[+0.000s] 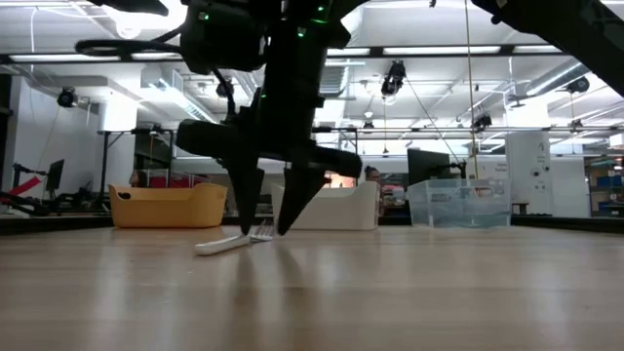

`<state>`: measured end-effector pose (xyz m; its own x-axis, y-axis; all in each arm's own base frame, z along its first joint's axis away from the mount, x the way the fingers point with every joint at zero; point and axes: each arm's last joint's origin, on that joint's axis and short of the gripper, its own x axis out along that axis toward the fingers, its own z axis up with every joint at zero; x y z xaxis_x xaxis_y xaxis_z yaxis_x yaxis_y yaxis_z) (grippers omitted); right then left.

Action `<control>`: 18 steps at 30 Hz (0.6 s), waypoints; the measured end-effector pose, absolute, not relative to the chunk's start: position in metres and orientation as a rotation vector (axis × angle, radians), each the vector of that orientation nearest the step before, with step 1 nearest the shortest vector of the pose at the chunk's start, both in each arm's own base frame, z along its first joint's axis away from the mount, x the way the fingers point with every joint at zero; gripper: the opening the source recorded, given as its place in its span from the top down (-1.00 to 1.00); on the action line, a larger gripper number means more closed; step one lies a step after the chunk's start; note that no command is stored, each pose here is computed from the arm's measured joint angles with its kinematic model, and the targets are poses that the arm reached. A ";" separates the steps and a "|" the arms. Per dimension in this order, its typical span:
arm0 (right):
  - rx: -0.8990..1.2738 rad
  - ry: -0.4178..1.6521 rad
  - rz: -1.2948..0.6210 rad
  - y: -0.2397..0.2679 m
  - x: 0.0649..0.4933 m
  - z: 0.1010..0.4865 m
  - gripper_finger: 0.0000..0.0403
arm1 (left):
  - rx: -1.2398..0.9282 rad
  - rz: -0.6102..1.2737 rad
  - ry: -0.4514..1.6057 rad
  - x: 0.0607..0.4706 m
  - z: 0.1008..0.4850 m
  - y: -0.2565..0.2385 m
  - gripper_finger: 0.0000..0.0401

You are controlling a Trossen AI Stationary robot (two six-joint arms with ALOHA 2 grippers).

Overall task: Sort silverware by color (type)
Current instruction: Put the white fork into the white bin

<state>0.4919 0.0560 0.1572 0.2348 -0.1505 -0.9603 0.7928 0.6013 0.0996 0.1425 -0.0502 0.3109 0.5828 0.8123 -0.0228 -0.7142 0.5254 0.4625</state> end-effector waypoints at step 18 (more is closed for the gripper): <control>0.752 1.078 -0.780 0.055 0.493 0.164 0.07 | 0.424 0.924 0.244 0.143 0.311 -0.051 1.00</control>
